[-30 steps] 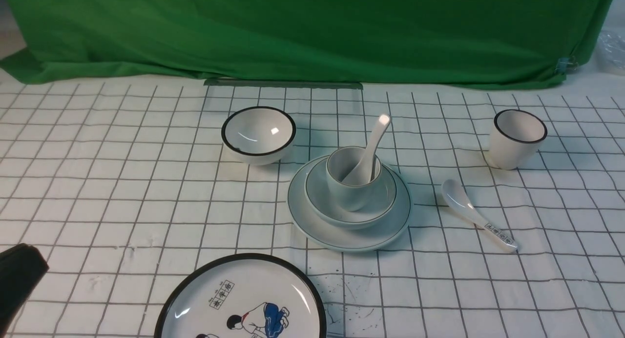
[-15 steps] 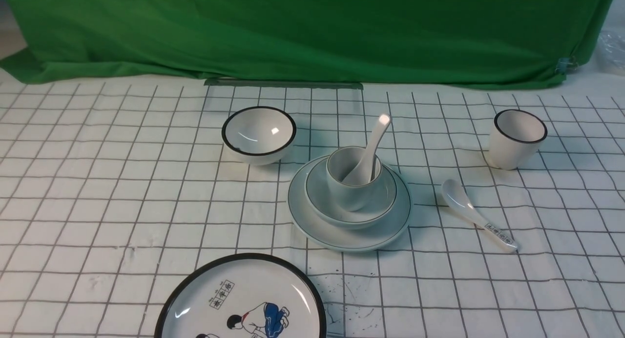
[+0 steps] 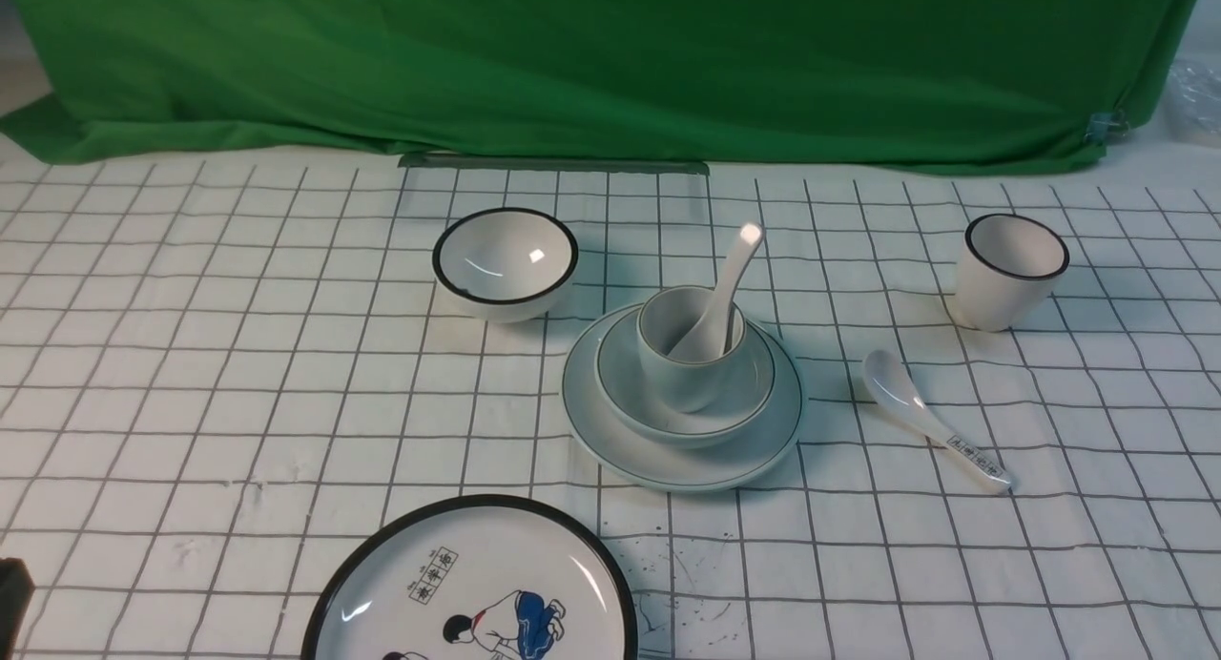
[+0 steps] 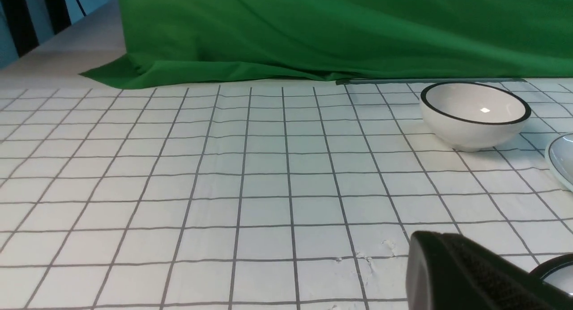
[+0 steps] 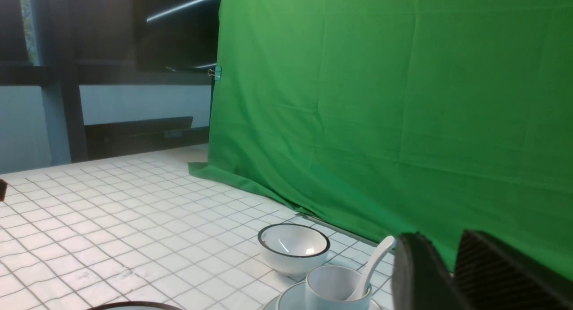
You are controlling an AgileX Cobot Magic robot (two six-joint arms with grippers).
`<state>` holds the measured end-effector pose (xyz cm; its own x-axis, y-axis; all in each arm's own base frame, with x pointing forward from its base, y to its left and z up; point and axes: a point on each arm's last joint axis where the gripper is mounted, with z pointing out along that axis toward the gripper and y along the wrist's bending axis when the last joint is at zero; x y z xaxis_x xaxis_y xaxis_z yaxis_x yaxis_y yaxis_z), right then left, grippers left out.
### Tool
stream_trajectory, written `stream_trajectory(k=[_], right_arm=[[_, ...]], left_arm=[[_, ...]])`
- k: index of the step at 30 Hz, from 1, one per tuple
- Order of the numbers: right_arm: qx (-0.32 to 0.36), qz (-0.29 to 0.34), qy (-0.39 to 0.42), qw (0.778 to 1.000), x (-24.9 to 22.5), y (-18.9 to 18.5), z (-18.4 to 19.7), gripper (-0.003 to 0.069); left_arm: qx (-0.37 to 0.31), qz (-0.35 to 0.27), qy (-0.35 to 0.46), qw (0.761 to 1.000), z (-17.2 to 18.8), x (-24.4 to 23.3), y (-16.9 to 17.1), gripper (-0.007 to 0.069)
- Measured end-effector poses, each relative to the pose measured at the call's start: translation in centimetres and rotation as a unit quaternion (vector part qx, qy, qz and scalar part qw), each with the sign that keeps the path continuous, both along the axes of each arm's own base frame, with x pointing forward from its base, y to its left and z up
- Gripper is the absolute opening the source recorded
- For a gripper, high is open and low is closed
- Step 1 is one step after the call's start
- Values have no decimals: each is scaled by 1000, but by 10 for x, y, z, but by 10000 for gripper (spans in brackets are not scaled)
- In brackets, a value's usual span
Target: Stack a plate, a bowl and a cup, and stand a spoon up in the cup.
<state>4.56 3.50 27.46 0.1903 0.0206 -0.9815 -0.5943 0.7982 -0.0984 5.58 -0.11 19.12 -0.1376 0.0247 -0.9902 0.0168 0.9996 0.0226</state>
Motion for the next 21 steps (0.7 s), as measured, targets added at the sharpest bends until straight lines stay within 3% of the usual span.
stream_trajectory(k=[14, 21], right_arm=[[1, 1, -2, 1000, 0, 0, 0, 198], [39, 9, 13, 999, -1, 0, 2, 210]], left_arm=[[4, 0, 0, 1000, 0, 0, 0, 3], [5, 0, 0, 1000, 0, 0, 0, 3]])
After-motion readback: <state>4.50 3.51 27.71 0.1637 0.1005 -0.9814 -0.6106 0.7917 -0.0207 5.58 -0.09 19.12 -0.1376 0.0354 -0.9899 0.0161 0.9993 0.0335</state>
